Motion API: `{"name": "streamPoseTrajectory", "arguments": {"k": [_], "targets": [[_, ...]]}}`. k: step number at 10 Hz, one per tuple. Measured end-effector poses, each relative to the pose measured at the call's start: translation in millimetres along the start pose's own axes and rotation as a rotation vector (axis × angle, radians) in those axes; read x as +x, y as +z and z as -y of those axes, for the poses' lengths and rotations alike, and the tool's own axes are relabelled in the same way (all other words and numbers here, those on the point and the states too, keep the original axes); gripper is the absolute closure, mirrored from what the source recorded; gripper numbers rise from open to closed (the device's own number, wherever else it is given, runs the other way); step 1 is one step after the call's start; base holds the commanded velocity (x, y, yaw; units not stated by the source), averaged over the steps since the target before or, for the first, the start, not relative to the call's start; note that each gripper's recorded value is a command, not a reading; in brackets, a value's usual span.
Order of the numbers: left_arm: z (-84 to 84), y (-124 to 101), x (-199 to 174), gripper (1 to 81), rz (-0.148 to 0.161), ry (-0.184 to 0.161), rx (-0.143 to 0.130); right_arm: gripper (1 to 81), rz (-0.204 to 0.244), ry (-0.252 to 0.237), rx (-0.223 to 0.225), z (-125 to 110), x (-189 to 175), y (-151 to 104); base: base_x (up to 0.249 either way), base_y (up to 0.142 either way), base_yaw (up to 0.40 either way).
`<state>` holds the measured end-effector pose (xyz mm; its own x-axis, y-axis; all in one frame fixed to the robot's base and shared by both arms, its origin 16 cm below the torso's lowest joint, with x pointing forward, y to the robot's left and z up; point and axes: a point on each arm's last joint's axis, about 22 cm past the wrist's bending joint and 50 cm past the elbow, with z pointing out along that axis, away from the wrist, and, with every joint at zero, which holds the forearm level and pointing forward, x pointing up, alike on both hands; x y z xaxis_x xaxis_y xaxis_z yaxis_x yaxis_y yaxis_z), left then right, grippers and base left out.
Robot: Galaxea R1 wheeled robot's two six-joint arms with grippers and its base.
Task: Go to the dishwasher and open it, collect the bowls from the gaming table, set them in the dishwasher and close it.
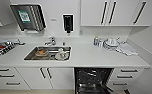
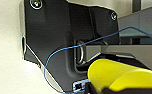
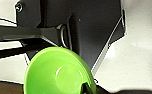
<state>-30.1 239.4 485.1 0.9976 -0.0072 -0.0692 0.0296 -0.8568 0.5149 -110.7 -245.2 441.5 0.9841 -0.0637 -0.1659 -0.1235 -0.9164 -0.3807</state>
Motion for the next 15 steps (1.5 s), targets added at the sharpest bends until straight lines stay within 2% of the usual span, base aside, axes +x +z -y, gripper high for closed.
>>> {"name": "streamPoseTrajectory", "arguments": {"k": [2,3,4,5,6,7,8,10,13,14,15], "targets": [[22.8,-26,26,81.1,-0.026,-0.011,0.025,81.1,0.000,0.000,-0.003,-2,0,-1,0.000,0.000,0.000],[20.3,-28,47,81.1,-0.042,-0.003,0.019,81.1,0.000,0.001,-0.003,-2,1,-1,0.000,0.000,0.000],[10.4,-30,79,81.1,-0.075,0.011,0.001,81.1,-0.003,0.001,-0.002,-1,2,-1,0.000,0.000,0.000],[7.0,-36,109,81.1,-0.104,0.016,-0.006,81.1,-0.003,0.001,-0.001,-1,2,-1,0.000,0.000,0.000],[10.6,-45,129,81.1,-0.113,0.022,0.000,81.1,-0.007,0.001,-0.001,-1,3,-1,0.000,0.000,0.000],[12.8,-50,142,81.1,-0.108,0.023,0.004,81.1,-0.006,0.002,-0.001,-1,2,-1,0.000,0.000,0.000],[8.5,-51,151,81.1,-0.093,0.030,-0.005,81.1,0.004,0.006,0.005,1,-2,0,0.000,0.000,0.000],[0.4,-48,174,81.1,-0.057,0.040,-0.027,81.1,0.056,0.029,0.019,7,-24,1,0.000,0.000,0.000],[1.9,-51,216,81.1,-0.006,0.044,-0.043,81.1,0.126,0.067,0.012,2,-50,0,0.000,0.000,0.000],[-5.5,-51,232,81.1,0.008,0.043,-0.057,81.1,0.144,0.075,0.016,4,-56,0,0.000,0.000,0.000],[-15.7,-55,253,81.1,0.008,0.061,-0.071,81.1,0.147,0.078,0.019,4,-56,-2,0.000,0.000,0.000]]}}
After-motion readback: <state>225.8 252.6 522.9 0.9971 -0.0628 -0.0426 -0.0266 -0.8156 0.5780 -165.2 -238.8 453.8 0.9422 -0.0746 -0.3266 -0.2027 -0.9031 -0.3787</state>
